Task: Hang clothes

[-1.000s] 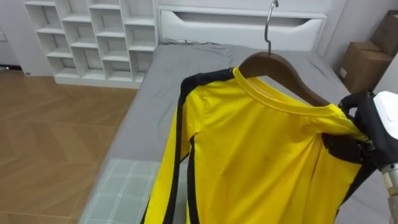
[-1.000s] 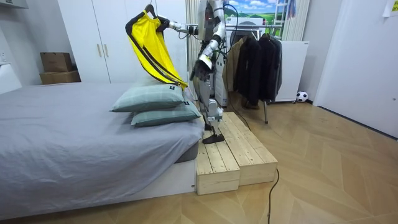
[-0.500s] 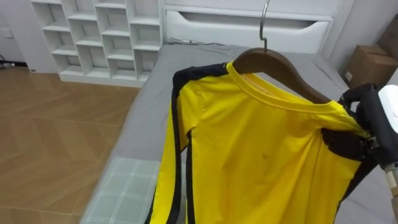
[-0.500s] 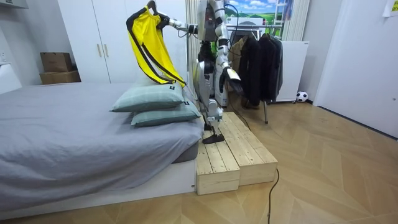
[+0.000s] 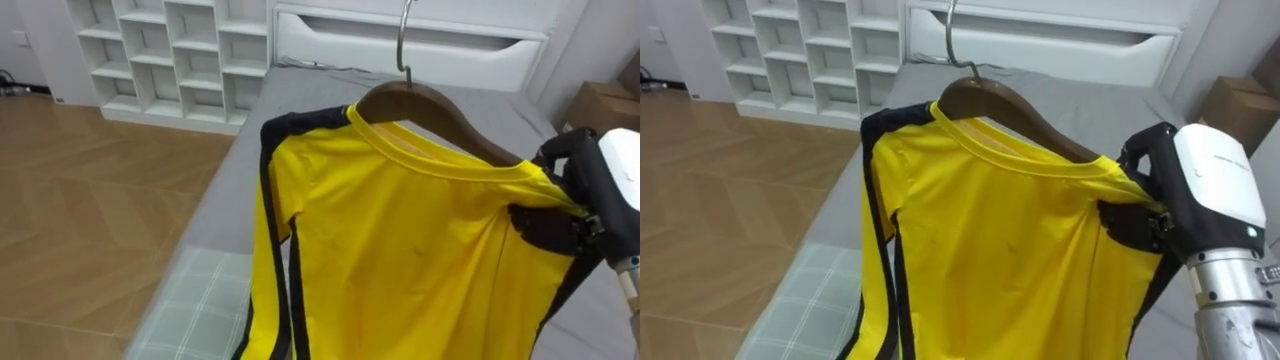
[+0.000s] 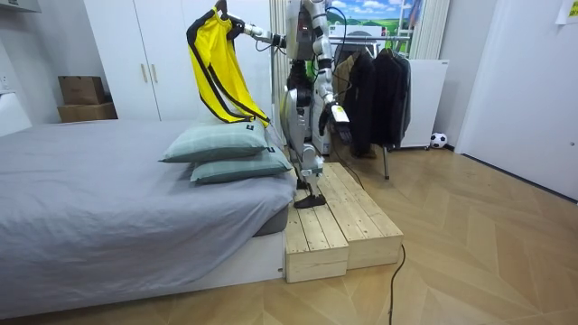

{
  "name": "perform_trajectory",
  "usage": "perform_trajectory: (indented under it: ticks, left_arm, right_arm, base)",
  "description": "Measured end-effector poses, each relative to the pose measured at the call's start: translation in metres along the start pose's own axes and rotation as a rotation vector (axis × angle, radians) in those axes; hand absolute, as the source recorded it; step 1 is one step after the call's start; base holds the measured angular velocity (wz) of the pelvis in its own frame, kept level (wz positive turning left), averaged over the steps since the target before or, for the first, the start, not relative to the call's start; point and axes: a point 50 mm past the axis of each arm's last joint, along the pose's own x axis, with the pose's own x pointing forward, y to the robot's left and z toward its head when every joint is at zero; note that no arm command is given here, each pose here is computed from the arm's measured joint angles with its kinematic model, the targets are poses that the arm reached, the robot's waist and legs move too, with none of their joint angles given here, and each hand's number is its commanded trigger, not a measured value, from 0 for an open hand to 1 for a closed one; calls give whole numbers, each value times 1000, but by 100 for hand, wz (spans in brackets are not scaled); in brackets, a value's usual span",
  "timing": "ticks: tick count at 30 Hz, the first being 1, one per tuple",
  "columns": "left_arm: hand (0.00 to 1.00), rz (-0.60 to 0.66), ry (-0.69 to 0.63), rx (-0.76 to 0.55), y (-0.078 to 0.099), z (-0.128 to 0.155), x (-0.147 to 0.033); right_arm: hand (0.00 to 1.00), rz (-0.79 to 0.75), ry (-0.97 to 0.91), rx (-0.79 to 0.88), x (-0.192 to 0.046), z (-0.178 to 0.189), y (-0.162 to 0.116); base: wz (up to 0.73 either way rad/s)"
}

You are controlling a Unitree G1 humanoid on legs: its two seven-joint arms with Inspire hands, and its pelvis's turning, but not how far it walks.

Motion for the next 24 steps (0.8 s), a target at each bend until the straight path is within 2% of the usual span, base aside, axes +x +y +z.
perform_trajectory:
  ticks: [4,10,24]
  left_arm:
    - [0,-84,-37,47,-14,12,-3]
    - [0,-179,-74,107,-26,18,-6]
    - [0,-241,-74,133,-29,19,-7]
  right_arm:
    - [100,14,0,-2,0,0,1]
    - [100,55,-14,45,-1,4,8]
    - [100,59,-12,79,-2,4,9]
  base:
    - [-1]
    - [-2]
    - [-5]
